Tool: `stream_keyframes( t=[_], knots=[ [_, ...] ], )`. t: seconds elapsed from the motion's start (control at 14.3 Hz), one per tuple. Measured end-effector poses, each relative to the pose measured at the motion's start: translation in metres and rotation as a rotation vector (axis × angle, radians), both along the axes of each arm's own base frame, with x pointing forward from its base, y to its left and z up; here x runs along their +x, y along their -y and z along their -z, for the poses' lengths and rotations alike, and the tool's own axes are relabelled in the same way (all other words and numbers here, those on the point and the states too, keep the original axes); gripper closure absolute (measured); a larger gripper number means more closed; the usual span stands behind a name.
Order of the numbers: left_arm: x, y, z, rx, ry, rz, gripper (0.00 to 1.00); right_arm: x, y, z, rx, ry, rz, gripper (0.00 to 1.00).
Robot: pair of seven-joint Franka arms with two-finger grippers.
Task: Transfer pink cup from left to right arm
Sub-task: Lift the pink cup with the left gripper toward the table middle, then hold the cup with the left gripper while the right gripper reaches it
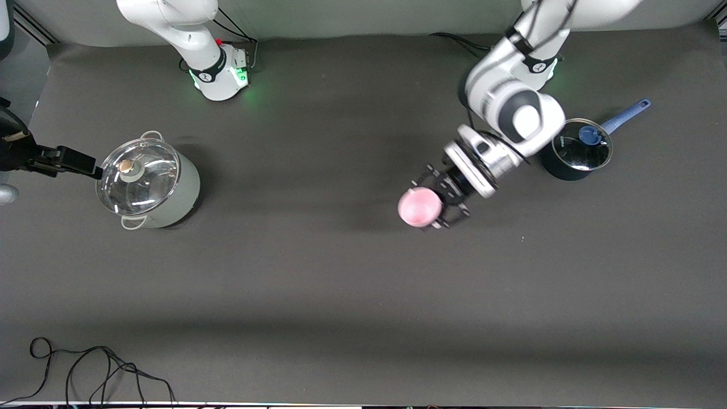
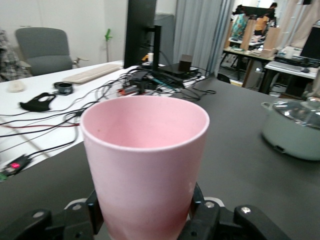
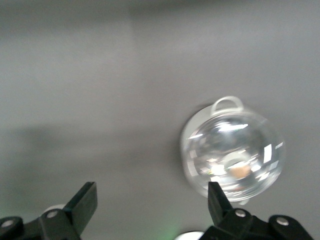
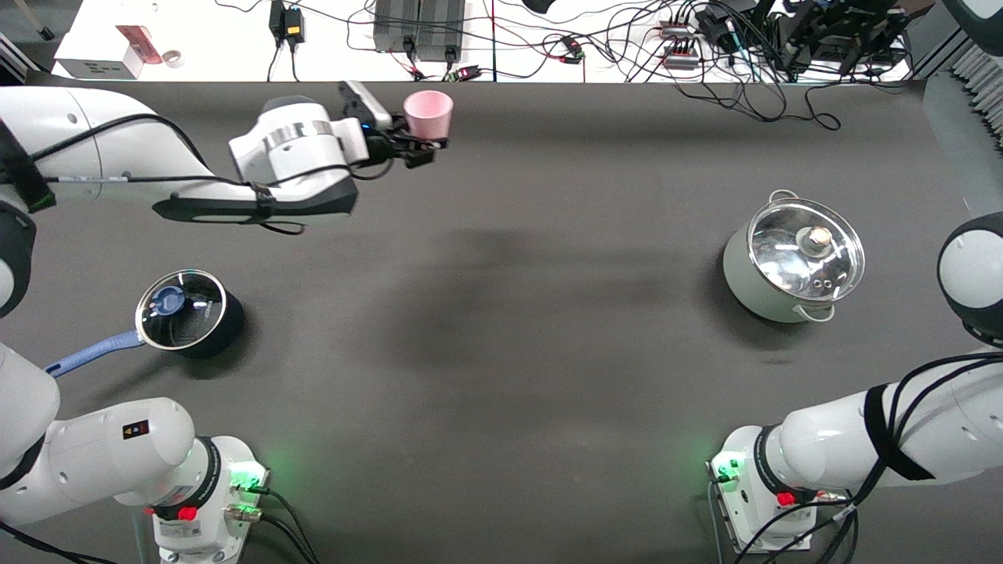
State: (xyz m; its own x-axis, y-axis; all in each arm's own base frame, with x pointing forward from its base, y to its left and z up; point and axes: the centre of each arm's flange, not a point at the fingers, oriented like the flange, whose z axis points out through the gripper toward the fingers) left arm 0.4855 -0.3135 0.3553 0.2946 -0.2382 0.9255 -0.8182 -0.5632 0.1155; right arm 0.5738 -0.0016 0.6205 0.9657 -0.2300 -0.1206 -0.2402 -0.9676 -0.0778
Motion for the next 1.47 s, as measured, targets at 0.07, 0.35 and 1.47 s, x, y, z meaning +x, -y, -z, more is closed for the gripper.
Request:
stream_keyframes(
  t=[0.07,0.35,1.47],
  knots=[
    [-0.011,0.020,-0.012,-0.010,-0.008,0.014,0.35,0.000,-0.011,-0.002,0.036,-0.010,0.092,0.02],
    [-0.044,0.091,-0.068,-0.031,-0.040,0.039,0.35,-0.007,-0.098,-0.017,0.071,-0.063,0.397,0.02],
    [-0.051,0.107,-0.078,-0.041,-0.052,0.042,0.35,-0.023,-0.391,-0.005,0.147,-0.195,0.946,0.05]
  ],
)
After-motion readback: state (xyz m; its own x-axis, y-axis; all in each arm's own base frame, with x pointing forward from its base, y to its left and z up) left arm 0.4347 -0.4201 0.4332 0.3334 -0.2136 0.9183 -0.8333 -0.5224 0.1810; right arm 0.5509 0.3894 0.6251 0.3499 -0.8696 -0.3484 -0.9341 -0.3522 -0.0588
